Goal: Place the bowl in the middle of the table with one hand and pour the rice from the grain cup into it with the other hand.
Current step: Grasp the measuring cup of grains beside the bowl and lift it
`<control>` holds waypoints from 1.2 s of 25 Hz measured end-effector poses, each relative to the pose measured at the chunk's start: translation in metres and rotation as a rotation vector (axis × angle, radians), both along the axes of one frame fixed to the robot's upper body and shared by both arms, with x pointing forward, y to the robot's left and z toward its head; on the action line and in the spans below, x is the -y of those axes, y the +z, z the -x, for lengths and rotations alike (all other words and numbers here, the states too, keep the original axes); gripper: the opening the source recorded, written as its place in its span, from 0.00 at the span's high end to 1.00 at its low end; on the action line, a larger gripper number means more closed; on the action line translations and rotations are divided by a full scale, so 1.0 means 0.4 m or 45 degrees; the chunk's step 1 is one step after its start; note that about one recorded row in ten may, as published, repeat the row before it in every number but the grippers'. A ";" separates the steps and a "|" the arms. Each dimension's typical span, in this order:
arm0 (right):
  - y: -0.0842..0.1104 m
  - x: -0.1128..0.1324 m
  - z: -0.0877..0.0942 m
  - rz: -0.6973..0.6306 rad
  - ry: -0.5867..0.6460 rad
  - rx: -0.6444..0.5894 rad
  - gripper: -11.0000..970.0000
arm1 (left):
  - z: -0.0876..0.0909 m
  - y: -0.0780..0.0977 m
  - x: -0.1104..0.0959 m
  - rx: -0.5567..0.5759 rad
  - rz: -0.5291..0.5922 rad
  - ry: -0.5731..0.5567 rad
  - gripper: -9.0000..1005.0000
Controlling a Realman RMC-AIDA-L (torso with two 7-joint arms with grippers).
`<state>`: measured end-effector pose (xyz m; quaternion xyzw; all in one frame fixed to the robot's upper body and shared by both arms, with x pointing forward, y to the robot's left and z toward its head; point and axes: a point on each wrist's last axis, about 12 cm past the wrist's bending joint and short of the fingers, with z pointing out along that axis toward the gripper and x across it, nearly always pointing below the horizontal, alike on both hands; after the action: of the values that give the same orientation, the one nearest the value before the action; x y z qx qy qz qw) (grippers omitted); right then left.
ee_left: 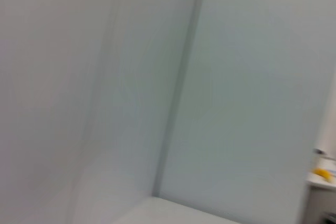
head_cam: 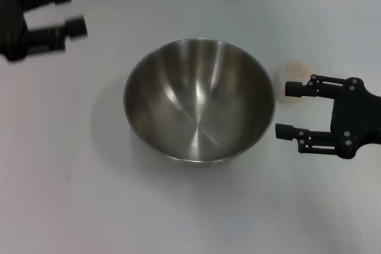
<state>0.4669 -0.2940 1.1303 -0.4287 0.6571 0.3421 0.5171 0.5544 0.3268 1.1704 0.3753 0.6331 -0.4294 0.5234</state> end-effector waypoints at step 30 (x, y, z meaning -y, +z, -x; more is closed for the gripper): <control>-0.182 0.219 0.048 -0.234 -0.806 0.043 0.24 | 0.089 -0.096 0.071 -0.060 -0.255 -0.258 0.16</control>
<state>0.4476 -0.3816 1.0576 -0.1603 0.7154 0.2151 0.6452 0.5188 0.2985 1.1320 0.4776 0.6438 -0.4234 0.4221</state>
